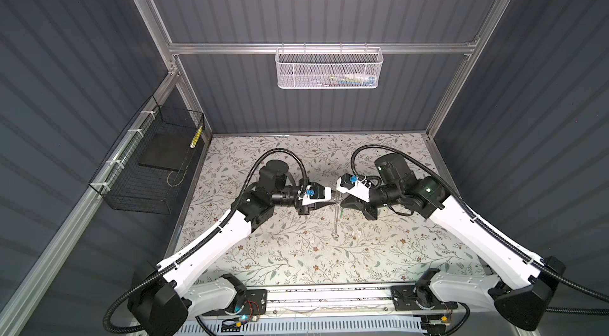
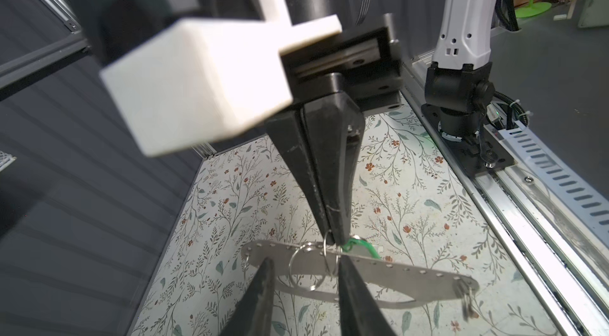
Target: Put the keys on the keyring
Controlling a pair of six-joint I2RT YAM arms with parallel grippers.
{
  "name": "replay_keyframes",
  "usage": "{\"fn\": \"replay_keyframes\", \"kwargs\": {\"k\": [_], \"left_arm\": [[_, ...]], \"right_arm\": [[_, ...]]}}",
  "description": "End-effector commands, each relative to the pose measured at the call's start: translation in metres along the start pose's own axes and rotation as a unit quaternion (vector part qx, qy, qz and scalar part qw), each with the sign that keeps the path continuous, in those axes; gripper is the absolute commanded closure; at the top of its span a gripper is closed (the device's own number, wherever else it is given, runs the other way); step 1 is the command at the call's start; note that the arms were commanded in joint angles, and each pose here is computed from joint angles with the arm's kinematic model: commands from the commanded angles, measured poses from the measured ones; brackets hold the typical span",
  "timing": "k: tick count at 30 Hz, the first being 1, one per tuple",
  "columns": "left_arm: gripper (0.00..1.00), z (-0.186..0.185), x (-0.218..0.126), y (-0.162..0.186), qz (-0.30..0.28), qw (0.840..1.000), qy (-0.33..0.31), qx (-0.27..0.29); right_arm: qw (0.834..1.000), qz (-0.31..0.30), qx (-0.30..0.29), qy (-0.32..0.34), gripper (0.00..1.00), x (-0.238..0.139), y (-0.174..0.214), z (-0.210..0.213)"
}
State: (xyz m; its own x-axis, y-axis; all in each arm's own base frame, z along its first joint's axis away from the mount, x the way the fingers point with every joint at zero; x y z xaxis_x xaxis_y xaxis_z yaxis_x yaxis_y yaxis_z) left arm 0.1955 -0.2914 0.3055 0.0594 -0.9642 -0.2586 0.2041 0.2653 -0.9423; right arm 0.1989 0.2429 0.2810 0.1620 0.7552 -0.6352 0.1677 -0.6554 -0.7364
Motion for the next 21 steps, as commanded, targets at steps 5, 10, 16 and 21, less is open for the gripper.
{"fn": "replay_keyframes", "kwargs": {"k": [5, 10, 16, 21], "left_arm": [[0.68, -0.007, 0.01, 0.001, 0.032, 0.999, 0.015, 0.014], [0.69, -0.006, 0.017, 0.003, 0.044, 0.999, 0.009, 0.014], [0.79, -0.006, 0.021, 0.002, 0.045, 0.999, 0.007, 0.017], [0.88, -0.006, 0.023, 0.003, 0.05, 0.999, 0.007, 0.016]], "right_arm": [[1.0, -0.002, 0.011, -0.004, 1.0, -0.008, -0.007, 0.001], [1.0, -0.007, 0.009, -0.008, 1.0, -0.008, -0.009, 0.001], [1.0, -0.005, 0.008, -0.007, 1.0, -0.008, -0.008, 0.002], [1.0, -0.008, 0.002, -0.005, 1.0, -0.009, -0.011, 0.001]]}}
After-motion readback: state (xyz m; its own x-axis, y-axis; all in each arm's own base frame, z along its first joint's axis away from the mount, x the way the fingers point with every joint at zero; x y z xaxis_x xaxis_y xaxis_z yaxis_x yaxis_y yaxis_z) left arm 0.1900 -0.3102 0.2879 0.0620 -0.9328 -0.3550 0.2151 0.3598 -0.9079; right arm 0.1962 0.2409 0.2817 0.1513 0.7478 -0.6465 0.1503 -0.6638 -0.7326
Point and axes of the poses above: each gripper's point midway between its finger pads, its own x axis out along the fingers, its own z axis along the line the jaws close on, y = z × x, the point moved 3 cm from there along -x, back along the fingers, and after that the axes turned 15 degrees about -x, right-handed, at the moved point
